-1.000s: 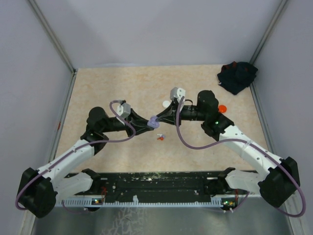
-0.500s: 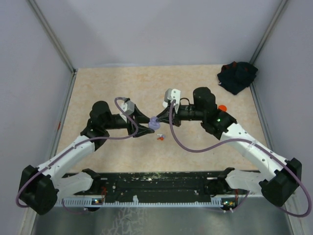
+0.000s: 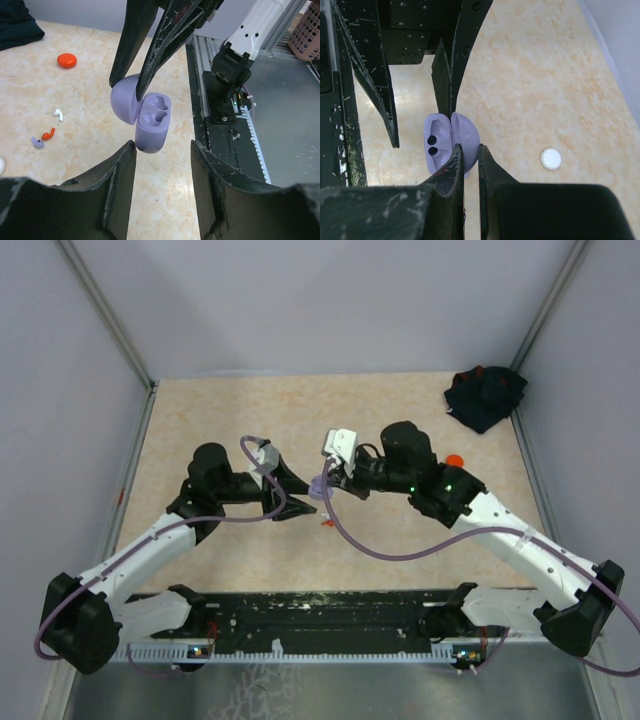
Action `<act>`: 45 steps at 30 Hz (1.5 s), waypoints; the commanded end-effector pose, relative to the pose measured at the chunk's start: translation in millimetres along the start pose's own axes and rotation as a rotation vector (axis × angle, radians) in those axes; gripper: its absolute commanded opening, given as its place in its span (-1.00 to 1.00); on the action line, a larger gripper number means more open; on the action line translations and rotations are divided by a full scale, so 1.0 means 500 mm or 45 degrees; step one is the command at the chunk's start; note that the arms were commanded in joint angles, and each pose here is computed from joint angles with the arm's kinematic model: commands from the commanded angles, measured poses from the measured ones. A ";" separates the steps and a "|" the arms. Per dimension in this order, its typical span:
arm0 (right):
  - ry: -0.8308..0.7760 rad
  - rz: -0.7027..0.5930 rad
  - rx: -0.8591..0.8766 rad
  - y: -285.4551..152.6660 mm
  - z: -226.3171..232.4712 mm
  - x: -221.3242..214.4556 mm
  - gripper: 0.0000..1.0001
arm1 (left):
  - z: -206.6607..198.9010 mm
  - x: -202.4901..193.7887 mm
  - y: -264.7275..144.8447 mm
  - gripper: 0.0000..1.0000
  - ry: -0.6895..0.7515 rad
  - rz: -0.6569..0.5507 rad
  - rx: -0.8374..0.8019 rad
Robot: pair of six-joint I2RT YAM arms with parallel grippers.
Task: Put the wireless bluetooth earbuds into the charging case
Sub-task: Open the charging case.
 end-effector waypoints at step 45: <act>0.083 -0.049 -0.182 -0.032 -0.032 0.075 0.06 | 0.062 0.012 -0.030 -0.99 0.248 -0.036 0.328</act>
Point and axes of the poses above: each gripper's point midway between its finger pads, its own y axis out along the fingers, its own z axis along the line the jaws close on, x = y × z, the point moved 3 cm from there along -y, back along the fingers, and after that the axes turned 13 degrees about -y, right-handed, at the moved point
